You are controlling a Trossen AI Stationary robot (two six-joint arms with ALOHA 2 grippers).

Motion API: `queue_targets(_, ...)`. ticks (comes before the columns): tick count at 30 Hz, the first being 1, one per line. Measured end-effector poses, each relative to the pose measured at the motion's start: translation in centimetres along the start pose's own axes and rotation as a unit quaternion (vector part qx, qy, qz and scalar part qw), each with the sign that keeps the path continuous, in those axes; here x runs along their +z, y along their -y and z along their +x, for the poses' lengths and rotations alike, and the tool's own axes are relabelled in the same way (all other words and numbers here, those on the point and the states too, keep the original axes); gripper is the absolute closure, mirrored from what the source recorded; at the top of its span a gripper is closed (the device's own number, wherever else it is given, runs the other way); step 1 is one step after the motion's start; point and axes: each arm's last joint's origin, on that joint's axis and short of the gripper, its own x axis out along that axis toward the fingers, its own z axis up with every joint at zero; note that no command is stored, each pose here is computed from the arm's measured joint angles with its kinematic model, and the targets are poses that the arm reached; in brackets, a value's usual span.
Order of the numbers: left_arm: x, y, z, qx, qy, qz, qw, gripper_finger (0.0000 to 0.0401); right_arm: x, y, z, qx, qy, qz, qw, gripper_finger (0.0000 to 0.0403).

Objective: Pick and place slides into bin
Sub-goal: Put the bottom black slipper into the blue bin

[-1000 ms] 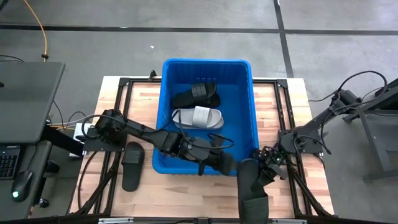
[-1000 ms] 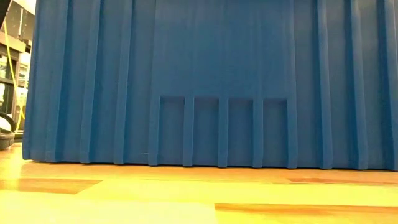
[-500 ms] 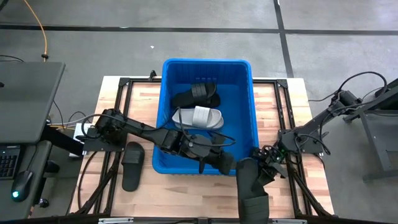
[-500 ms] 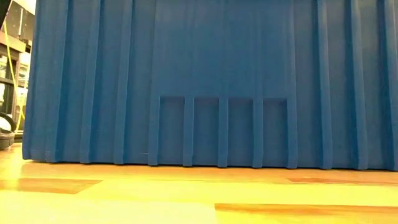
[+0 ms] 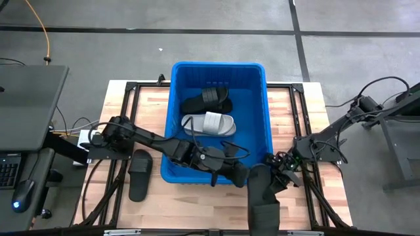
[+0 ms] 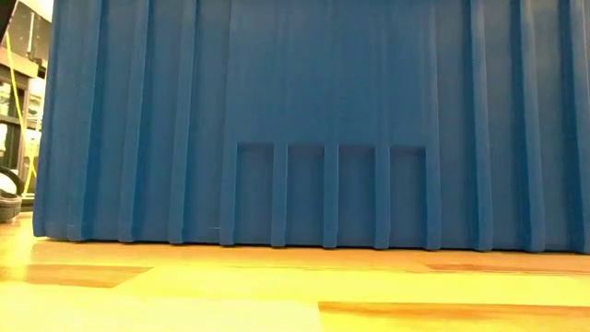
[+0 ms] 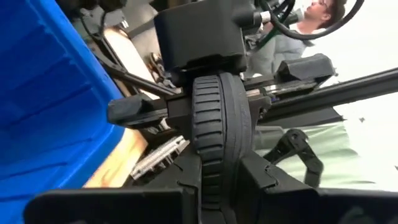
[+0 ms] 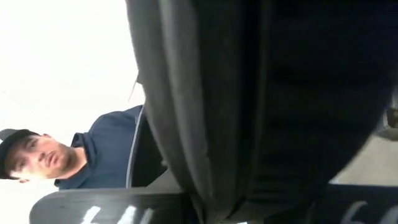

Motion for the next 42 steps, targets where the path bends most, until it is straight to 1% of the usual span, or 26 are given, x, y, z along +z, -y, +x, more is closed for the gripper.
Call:
queue_targets(1, 0.0, 0.1, -0.1, 0.002, 0.001, 0.004, 1.0, 0.0364, -0.1, -0.1, 0.0, -0.001, 0.004, -0.005, 1.0, 0.0346)
queue_targets(5, -0.1, 0.3, -0.9, 0.014, -0.002, 0.026, 1.0, 0.0364, -0.4, -0.2, 0.1, -0.01, 0.037, -0.021, 0.999, 0.0277)
queue_targets(7, -0.3, 0.7, -1.9, 0.03, 0.003, 0.038, 0.999, 0.0364, -0.5, -0.3, 0.2, -0.015, 0.052, -0.028, 0.998, 0.0248)
queue_targets(10, -0.8, 1.7, -3.7, 0.046, 0.016, 0.061, 0.997, 0.0364, -0.7, -0.6, 0.1, -0.013, 0.067, -0.035, 0.997, 0.0214)
queue_targets(13, -1.3, 2.7, -6.2, 0.07, 0.037, 0.081, 0.994, 0.0364, -0.8, -1.0, -0.1, -0.014, 0.082, -0.05, 0.995, 0.0192)
queue_targets(16, -1.5, 3.6, -9.1, 0.102, 0.072, 0.103, 0.987, 0.0364, -0.5, -1.6, -0.6, -0.013, 0.11, -0.078, 0.991, 0.0183)
queue_targets(19, -1.6, 4.2, -12.2, 0.145, 0.146, 0.108, 0.973, 0.0364, -0.2, -2.0, -1.2, -0.028, 0.156, -0.118, 0.98, 0.0183)
queue_targets(22, -1.5, 5.1, -15.4, 0.163, 0.234, 0.11, 0.952, 0.0364, 0.0, -2.7, -1.7, -0.049, 0.224, -0.164, 0.959, 0.0183)
queue_targets(24, -1.2, 5.7, -17.0, 0.165, 0.291, 0.108, 0.936, 0.0364, 0.1, -2.8, -1.9, -0.072, 0.266, -0.177, 0.945, 0.0183)
queue_targets(26, -1.1, 6.1, -18.2, 0.164, 0.328, 0.104, 0.924, 0.0364, 0.1, -2.8, -1.9, -0.084, 0.299, -0.178, 0.934, 0.0183)
queue_targets(29, -0.7, 6.5, -19.1, 0.165, 0.366, 0.097, 0.911, 0.0364, 0.3, -3.0, -1.7, -0.077, 0.333, -0.176, 0.923, 0.0182)
queue_targets(33, -0.6, 6.5, -19.1, 0.169, 0.381, 0.099, 0.903, 0.0364, 0.6, -3.3, -1.1, -0.05, 0.371, -0.194, 0.907, 0.0181)
queue_targets(36, 0.1, 6.3, -18.9, 0.177, 0.397, 0.096, 0.895, 0.0364, 0.7, -3.0, -0.6, -0.055, 0.391, -0.209, 0.895, 0.018)
queue_targets(38, 0.5, 6.3, -18.9, 0.179, 0.401, 0.093, 0.893, 0.0364, 0.8, -2.8, -0.3, -0.052, 0.397, -0.205, 0.893, 0.0176)
queue_targets(40, 0.8, 6.4, -19.1, 0.177, 0.405, 0.088, 0.893, 0.0364, 0.9, -2.3, 0.1, -0.054, 0.395, -0.2, 0.895, 0.0169)
queue_targets(42, 1.2, 6.6, -19.4, 0.179, 0.416, 0.086, 0.887, 0.0364, 0.8, -1.8, 0.5, -0.061, 0.396, -0.203, 0.894, 0.016)
